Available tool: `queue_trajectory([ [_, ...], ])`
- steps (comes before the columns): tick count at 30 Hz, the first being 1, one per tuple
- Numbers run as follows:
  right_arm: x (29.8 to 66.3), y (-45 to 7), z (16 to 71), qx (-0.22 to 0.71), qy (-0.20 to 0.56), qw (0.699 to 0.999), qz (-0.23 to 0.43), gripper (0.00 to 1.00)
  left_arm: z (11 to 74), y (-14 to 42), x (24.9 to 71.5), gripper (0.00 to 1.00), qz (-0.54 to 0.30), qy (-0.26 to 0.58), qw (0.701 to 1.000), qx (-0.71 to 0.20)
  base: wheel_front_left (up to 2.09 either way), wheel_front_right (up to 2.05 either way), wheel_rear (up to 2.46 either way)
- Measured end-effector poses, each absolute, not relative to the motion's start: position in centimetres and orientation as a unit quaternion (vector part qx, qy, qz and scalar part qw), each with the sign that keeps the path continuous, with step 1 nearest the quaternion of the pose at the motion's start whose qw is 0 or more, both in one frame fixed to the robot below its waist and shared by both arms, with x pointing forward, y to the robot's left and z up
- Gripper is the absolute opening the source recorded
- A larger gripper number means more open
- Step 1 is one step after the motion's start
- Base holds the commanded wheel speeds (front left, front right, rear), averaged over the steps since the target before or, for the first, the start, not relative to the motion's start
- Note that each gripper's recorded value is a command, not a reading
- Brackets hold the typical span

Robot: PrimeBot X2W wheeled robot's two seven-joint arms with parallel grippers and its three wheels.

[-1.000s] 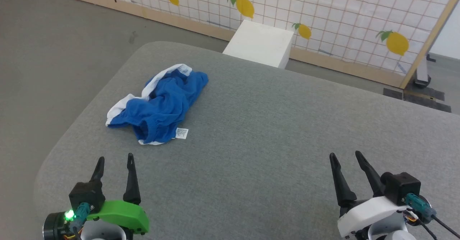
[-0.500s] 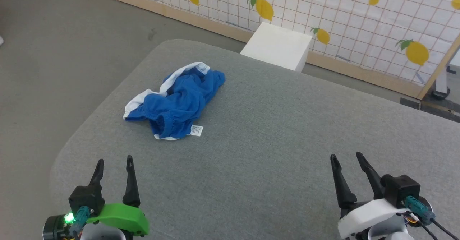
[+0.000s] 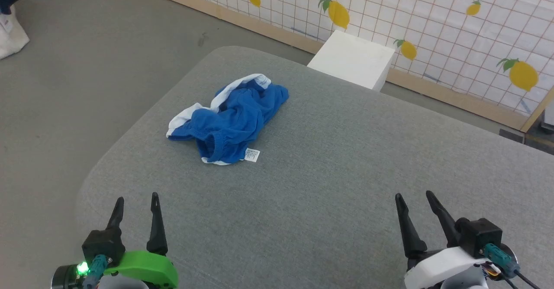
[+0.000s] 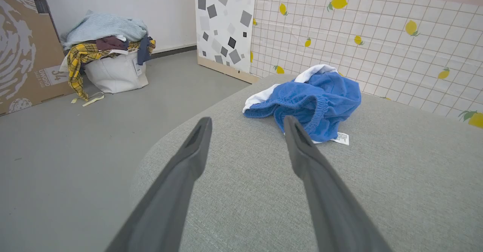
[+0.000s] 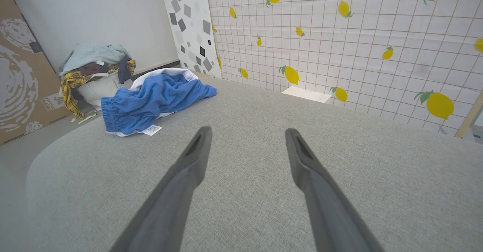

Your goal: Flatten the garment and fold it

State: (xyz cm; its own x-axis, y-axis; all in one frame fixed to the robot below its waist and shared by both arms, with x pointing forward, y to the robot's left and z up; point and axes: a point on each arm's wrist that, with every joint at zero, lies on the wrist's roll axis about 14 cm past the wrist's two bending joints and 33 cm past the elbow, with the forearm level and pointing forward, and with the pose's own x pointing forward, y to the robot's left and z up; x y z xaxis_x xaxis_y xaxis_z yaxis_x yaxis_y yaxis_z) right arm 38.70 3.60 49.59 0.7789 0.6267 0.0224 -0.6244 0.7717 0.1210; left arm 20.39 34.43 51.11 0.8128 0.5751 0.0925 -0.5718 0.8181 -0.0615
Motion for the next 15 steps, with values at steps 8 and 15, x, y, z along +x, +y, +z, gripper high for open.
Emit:
queue_trajectory([
  [8, 39.0, 3.8, 48.5, 0.064, 0.019, 0.94, 0.334, 1.0, 52.2, 35.3, 21.9, 1.0, 0.287, -0.068, 0.956, -0.012, 0.0, 0.0, 0.0],
  [15, 41.3, 3.9, 48.4, 0.055, 0.009, 0.943, 0.327, 1.0, 56.5, 38.0, 28.3, 1.0, 0.244, -0.098, 0.965, -0.009, 0.0, 0.0, 0.0],
])
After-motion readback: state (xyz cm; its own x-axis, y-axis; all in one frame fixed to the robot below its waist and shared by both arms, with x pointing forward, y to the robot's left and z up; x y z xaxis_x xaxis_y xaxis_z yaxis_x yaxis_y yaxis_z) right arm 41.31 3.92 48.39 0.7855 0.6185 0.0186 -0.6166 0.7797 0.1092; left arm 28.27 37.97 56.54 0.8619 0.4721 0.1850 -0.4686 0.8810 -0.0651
